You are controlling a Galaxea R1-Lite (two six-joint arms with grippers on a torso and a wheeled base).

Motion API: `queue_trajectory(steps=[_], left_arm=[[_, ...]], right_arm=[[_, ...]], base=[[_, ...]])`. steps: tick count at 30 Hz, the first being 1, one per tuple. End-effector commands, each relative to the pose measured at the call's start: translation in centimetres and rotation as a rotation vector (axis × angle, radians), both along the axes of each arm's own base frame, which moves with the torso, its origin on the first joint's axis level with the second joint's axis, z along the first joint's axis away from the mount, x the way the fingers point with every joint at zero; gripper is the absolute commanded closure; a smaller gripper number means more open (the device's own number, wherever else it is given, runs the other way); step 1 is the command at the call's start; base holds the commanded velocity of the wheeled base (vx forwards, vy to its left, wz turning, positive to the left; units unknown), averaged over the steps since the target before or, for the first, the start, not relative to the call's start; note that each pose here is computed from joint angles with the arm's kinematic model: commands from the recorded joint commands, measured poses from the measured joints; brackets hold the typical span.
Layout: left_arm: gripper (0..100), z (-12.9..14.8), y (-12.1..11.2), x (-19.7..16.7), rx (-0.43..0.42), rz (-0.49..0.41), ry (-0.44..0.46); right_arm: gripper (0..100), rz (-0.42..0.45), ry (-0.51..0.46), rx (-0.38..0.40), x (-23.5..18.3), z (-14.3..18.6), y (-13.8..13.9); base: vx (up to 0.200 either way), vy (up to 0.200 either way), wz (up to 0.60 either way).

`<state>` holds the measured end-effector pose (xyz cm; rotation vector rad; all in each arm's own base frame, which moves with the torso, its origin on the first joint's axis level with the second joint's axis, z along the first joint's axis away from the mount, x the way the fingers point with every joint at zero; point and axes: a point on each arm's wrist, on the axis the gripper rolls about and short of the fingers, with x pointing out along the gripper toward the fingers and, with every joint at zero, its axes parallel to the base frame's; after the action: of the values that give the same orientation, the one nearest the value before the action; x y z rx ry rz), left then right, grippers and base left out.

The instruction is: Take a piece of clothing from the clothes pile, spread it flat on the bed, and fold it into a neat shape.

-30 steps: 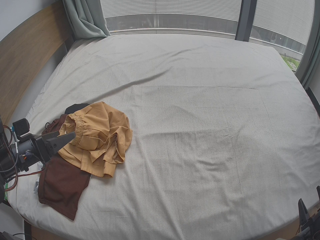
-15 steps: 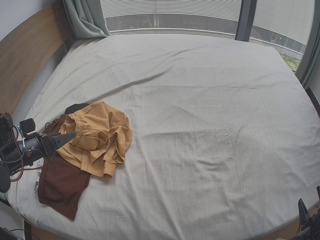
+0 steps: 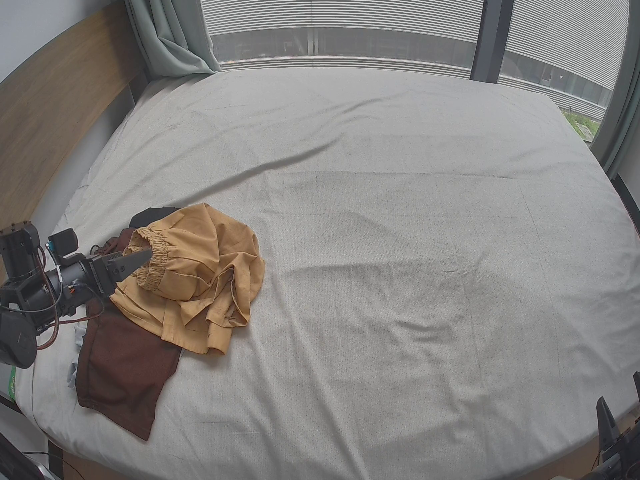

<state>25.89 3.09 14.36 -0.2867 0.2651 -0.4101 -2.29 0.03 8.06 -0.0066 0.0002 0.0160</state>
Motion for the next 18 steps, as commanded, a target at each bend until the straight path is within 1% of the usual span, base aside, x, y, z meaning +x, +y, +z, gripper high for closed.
queue_trajectory(steps=[1,5,6,7,11,12,18], left_arm=[[0,-1.6,1.4,1.6,-0.012,0.020,0.039],[0,-1.9,1.7,1.8,-0.022,0.003,0.047],[0,-2.5,2.4,2.6,-0.035,-0.010,0.059],[0,-2.7,2.5,2.9,-0.038,-0.012,0.063],[0,-3.0,2.6,3.1,-0.046,-0.034,0.067],[0,-3.0,2.6,3.3,-0.054,-0.055,0.067],[0,-3.8,2.7,4.2,-0.058,-0.070,0.081]], right_arm=[[0,0.001,0.003,0.000,0.0,-0.5,0.0],[0,0.001,0.003,0.000,0.0,-0.5,0.0],[0,0.001,0.003,0.000,0.0,-0.5,0.0],[0,0.001,0.003,0.000,0.0,-0.5,0.0],[0,0.001,0.003,0.000,0.0,-0.5,0.0],[0,0.001,0.003,0.000,0.0,-0.5,0.0],[0,0.001,0.003,0.000,0.0,-0.5,0.0]], base=[[0.000,0.000,0.00],[0.000,0.000,0.00],[0.000,0.000,0.00],[0.000,0.000,0.00],[0.000,0.000,0.00],[0.000,0.000,0.00],[0.000,0.000,0.00]])
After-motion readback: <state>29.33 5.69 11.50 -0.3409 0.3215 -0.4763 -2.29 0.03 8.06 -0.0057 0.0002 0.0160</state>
